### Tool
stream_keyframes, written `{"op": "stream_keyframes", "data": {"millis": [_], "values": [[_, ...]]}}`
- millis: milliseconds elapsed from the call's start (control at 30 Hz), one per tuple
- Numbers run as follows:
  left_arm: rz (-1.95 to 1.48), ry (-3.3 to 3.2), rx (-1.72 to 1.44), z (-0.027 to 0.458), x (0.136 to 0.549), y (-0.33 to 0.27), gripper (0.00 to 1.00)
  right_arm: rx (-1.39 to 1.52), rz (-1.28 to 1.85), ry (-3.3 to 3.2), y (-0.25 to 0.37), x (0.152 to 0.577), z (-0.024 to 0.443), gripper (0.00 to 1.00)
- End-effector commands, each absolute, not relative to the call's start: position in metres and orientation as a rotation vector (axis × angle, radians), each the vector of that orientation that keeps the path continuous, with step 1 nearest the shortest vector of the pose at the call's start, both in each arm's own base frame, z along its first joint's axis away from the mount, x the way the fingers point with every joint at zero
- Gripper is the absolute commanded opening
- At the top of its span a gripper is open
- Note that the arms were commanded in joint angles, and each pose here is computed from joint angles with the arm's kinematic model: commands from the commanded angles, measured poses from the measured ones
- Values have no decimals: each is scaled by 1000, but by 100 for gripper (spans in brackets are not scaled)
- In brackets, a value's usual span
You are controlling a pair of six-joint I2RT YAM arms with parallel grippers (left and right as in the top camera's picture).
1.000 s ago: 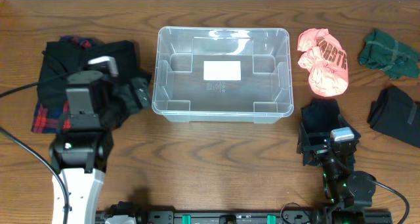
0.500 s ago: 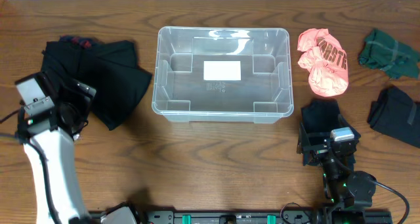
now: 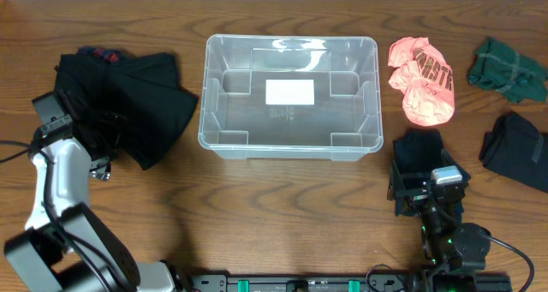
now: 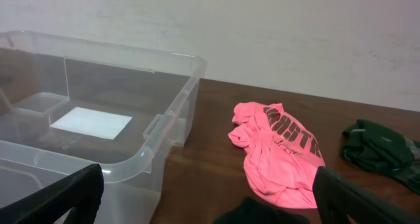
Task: Pack container
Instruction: 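Reach the left gripper to the black garment and grasp it, then carry the black garment with the left gripper over the clear bin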
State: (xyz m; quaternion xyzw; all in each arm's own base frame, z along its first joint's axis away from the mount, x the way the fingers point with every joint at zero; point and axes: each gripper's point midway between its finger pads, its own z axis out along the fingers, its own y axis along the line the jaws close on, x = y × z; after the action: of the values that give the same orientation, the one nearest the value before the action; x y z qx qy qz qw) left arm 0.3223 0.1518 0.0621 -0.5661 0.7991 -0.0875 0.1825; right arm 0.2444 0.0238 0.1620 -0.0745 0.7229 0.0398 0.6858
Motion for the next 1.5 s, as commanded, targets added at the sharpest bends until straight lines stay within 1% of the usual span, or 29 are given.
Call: {"op": "stream_keyframes", "data": {"millis": [0,267,433,533,633,767,800,833,867,967,1100,1200,1300,1467], "values": [[-271,2281,-1548,52,334,155,98,-167,71,1617,21,245,161,99],[-445,2252,-1460,36,369,149,98,-167,71,1617,21,245,161,99],[-520,2227,-1409,38,383,146,98,-167,71,1617,21,245,161,99],[-590,2207,-1361,45,392,141,81,-167,71,1617,21,245,161,99],[-664,2200,-1324,51,397,133,59,-167,71,1617,21,245,161,99],[-728,2199,-1300,55,400,126,23,-167,71,1617,21,245,161,99],[-741,2199,-1296,55,400,124,19,-167,71,1617,21,245,161,99],[-752,2200,-1293,56,400,123,9,-167,71,1617,21,245,161,99],[-771,2199,-1285,57,401,121,6,-167,71,1617,21,245,161,99],[-813,2191,-1255,65,403,116,6,-167,71,1617,21,245,161,99],[-864,2156,-1149,95,407,109,6,-167,71,1617,21,245,161,99],[-848,2101,-1070,131,407,108,6,-167,71,1617,21,245,161,99],[-823,2025,-982,176,403,106,6,-167,71,1617,21,245,161,99],[-841,1892,-946,244,384,95,6,-167,71,1617,21,245,161,99]]}}
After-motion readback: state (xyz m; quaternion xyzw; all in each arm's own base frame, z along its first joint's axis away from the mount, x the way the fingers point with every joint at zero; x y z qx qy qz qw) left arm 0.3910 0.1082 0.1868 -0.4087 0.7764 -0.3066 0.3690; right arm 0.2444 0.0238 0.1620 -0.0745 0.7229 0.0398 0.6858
